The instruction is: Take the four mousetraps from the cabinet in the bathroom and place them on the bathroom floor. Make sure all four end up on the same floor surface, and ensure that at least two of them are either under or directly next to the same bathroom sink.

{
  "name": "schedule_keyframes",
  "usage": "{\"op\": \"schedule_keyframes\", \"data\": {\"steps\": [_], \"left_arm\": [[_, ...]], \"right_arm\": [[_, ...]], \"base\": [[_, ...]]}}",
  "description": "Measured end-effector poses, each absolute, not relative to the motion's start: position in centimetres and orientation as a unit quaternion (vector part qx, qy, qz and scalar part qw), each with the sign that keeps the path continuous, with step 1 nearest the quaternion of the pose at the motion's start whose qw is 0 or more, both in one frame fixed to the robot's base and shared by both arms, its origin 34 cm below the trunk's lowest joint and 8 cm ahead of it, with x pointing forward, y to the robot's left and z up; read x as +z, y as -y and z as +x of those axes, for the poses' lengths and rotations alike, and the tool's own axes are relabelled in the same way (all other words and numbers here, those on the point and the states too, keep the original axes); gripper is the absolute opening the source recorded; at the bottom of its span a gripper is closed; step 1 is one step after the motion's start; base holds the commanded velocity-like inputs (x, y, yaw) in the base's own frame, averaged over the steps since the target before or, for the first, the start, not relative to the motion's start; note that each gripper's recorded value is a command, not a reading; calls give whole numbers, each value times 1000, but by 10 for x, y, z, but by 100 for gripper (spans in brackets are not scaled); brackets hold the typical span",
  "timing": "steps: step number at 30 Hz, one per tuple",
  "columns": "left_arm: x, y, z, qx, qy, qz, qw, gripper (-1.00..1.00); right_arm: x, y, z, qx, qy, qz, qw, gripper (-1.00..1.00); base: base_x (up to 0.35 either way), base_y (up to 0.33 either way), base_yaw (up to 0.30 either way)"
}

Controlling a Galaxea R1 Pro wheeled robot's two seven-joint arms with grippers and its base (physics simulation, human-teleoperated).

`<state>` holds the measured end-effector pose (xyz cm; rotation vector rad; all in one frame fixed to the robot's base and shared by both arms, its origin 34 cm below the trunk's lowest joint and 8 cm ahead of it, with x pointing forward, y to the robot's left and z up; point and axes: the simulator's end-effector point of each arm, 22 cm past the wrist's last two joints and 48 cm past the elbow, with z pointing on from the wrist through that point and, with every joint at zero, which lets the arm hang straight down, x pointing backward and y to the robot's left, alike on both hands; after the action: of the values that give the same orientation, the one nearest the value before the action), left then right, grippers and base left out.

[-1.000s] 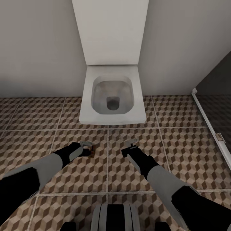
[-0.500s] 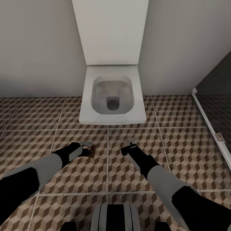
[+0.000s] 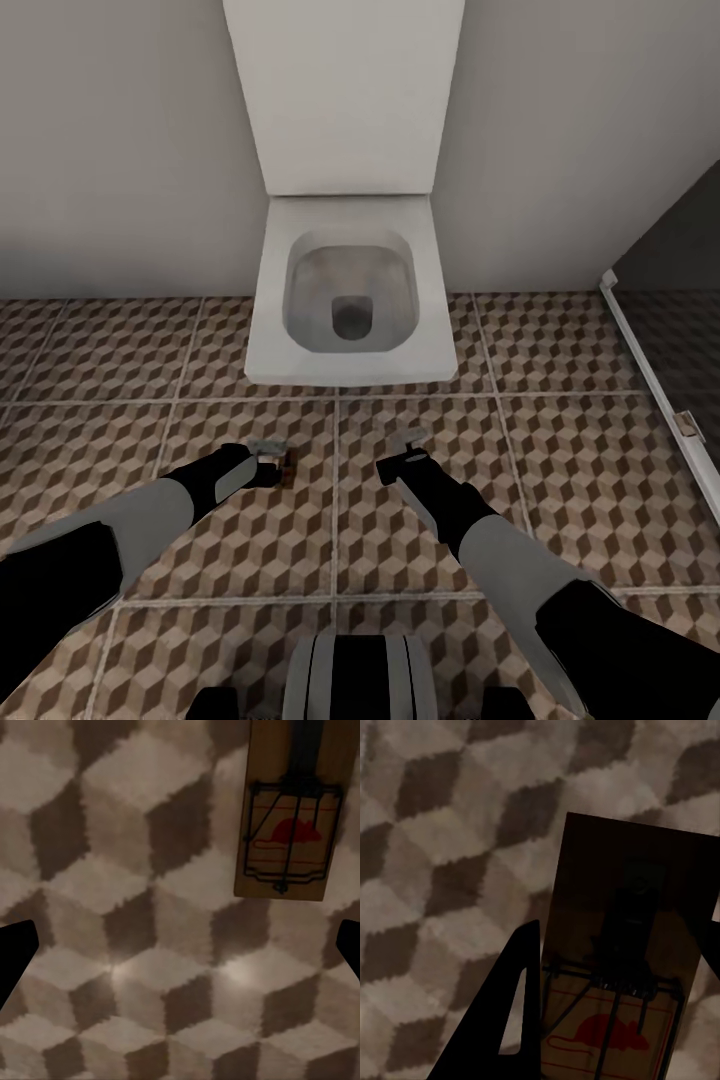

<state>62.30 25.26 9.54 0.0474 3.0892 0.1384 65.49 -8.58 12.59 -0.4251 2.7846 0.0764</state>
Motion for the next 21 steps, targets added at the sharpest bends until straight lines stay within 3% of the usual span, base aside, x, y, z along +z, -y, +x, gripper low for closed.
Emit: {"op": "schedule_keyframes", "data": {"steps": [21], "left_arm": [[78, -252, 609, 45, -999, 17, 8, 100]], "right_arm": [[108, 87, 643, 29, -977, -149, 147, -100]], "base": [[0, 0, 0]]}}
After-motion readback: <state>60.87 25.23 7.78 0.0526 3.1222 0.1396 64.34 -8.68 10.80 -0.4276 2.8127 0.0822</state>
